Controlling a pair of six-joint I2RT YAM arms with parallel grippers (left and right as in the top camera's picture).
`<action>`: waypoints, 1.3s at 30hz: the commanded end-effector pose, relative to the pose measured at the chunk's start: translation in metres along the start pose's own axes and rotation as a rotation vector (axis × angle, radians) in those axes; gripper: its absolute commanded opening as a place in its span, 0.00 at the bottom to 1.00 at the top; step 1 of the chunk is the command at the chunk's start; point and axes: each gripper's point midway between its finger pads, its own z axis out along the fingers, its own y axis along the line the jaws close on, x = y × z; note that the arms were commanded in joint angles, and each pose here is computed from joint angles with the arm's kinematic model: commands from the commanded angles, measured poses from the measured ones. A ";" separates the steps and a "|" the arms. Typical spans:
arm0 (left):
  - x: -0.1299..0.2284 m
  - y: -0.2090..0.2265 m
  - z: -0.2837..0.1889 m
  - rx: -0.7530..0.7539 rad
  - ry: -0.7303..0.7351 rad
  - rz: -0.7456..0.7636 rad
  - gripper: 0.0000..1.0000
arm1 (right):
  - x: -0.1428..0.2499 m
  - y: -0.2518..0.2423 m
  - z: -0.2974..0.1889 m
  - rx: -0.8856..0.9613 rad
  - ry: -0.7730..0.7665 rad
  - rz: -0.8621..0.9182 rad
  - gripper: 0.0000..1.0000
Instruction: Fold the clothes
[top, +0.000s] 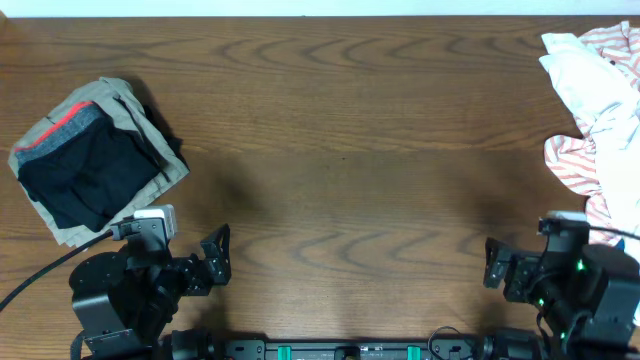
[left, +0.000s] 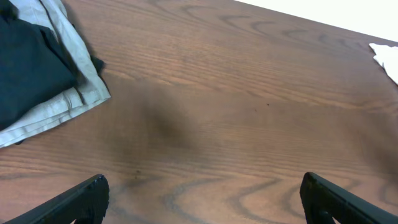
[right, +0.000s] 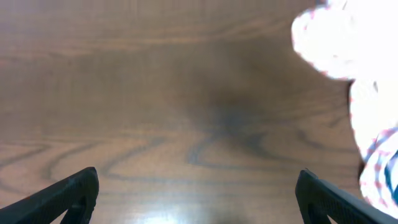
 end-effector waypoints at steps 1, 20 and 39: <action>0.002 0.001 0.001 -0.002 0.005 0.014 0.98 | -0.003 0.001 -0.003 -0.002 -0.116 -0.049 0.99; 0.002 0.001 0.001 -0.002 0.005 0.014 0.98 | -0.027 -0.002 0.084 -0.002 -0.734 -0.204 0.99; 0.002 0.001 0.001 -0.002 0.005 0.014 0.98 | -0.012 -0.004 0.097 -0.003 -0.650 -0.194 0.99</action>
